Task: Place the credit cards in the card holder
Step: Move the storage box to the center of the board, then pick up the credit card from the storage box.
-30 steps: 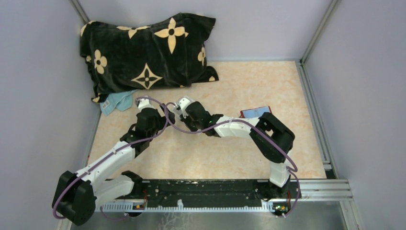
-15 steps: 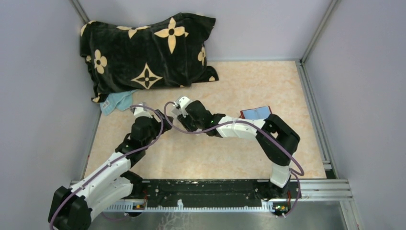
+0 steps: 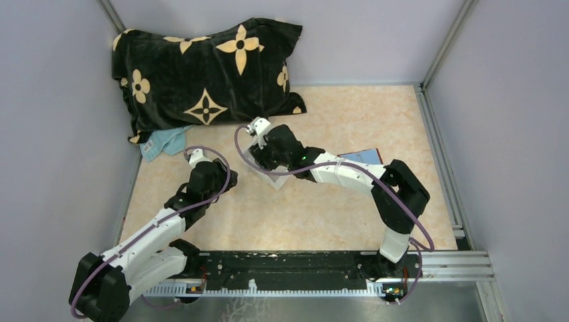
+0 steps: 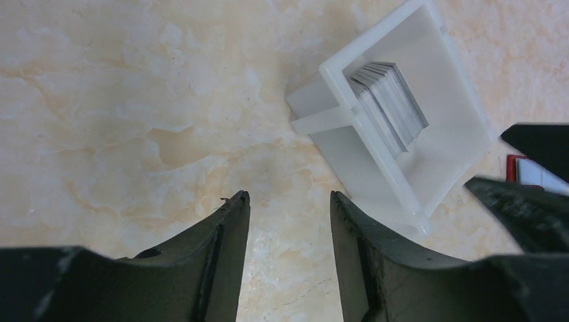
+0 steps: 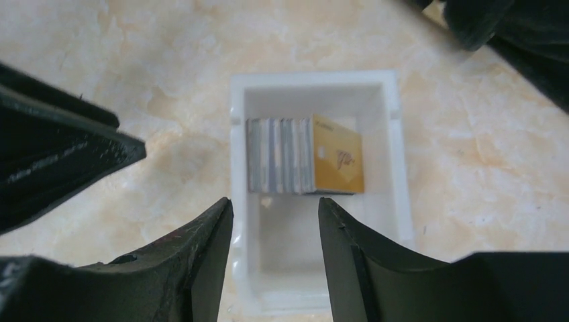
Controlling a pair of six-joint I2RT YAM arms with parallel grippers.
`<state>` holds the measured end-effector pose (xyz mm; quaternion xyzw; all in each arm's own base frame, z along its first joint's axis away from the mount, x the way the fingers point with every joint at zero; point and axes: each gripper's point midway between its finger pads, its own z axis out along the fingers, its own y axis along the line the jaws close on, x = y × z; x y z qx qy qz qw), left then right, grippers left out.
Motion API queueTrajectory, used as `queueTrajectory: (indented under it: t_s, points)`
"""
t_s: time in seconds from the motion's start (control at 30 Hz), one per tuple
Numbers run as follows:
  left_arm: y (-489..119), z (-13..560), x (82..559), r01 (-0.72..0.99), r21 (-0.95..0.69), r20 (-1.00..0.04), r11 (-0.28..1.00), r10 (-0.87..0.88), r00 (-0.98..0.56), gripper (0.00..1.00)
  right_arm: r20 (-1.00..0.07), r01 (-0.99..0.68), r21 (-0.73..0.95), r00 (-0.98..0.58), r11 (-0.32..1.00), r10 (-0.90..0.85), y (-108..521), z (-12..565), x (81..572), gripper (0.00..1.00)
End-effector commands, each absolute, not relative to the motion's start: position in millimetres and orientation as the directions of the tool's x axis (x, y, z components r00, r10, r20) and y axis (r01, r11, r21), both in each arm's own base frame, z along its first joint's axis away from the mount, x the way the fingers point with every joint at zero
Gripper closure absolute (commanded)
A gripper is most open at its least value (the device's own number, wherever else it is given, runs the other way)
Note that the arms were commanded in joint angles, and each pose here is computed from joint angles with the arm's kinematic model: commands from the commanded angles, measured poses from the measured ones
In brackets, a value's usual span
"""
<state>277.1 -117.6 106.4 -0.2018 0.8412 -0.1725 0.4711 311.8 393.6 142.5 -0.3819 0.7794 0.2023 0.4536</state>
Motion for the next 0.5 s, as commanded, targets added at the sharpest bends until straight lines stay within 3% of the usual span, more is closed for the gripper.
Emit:
queueTrajectory:
  t_s: [0.0,0.2,0.47]
  points:
    - [-119.2,93.3,272.0,-0.186,-0.470,-0.707,0.863,-0.494,-0.506,0.48,-0.915,-0.785,0.012,-0.258,0.619,-0.309,403.3,182.0,345.3,0.49]
    - [-123.4,79.2,270.9,-0.189,-0.451,-0.692,0.872,-0.475,-0.543,0.52,-0.903,-0.807,0.068,-0.300,0.587,-0.307,412.0,169.4,365.2,0.48]
    - [-133.6,68.2,272.9,-0.175,-0.448,-0.673,0.877,-0.460,-0.579,0.51,-0.882,-0.819,0.139,-0.358,0.557,-0.306,422.7,144.6,367.9,0.47]
